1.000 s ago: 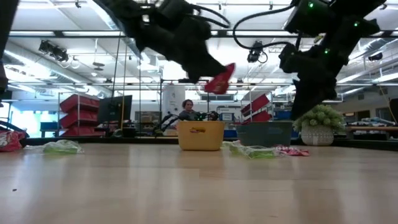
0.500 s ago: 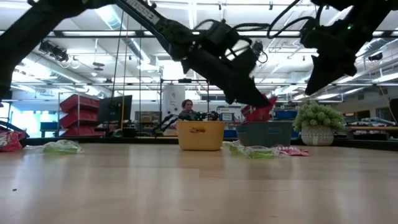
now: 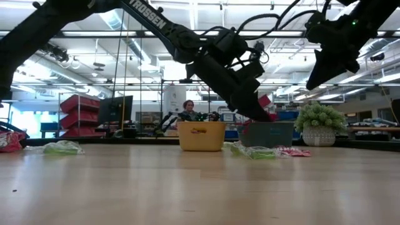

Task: Sort candy
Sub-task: Put the red packet of candy into the blue bin

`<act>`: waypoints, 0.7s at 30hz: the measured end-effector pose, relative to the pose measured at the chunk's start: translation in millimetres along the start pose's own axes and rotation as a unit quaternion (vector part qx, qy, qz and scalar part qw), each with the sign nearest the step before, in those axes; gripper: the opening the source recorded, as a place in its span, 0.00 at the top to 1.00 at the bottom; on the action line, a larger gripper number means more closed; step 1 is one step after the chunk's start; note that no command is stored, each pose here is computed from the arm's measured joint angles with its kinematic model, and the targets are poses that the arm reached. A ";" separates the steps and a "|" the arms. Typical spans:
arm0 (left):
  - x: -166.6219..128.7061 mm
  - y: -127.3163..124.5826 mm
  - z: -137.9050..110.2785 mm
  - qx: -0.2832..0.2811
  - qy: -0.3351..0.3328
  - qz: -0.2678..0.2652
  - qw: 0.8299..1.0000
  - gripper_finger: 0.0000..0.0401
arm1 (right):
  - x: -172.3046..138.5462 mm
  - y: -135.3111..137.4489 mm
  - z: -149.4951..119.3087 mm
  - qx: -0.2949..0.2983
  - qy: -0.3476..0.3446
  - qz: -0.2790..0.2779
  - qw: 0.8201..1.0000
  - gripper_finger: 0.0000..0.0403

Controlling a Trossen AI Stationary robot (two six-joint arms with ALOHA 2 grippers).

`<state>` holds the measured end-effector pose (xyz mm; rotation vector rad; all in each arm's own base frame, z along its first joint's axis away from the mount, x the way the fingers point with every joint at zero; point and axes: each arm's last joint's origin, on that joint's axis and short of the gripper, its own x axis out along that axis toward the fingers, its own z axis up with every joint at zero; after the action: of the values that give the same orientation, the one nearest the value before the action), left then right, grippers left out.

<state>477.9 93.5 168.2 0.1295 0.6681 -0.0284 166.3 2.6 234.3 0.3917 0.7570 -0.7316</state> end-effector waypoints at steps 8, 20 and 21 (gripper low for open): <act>-1.8 -7.0 11.4 0.008 -0.005 -0.006 1.000 0.60 | -0.1 0.0 0.0 -0.004 0.000 0.000 1.000 0.99; -47.0 18.1 23.7 -0.012 -0.078 0.022 0.997 0.93 | -1.8 6.6 -0.7 -0.038 -0.022 0.030 0.999 1.00; -53.2 20.1 21.9 -0.021 -0.098 0.014 0.995 0.96 | -0.8 8.8 -2.2 -0.042 -0.025 0.041 0.998 1.00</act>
<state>451.0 109.7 220.4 0.0935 0.4701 0.0007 171.2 10.3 234.0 0.3260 0.7175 -0.6286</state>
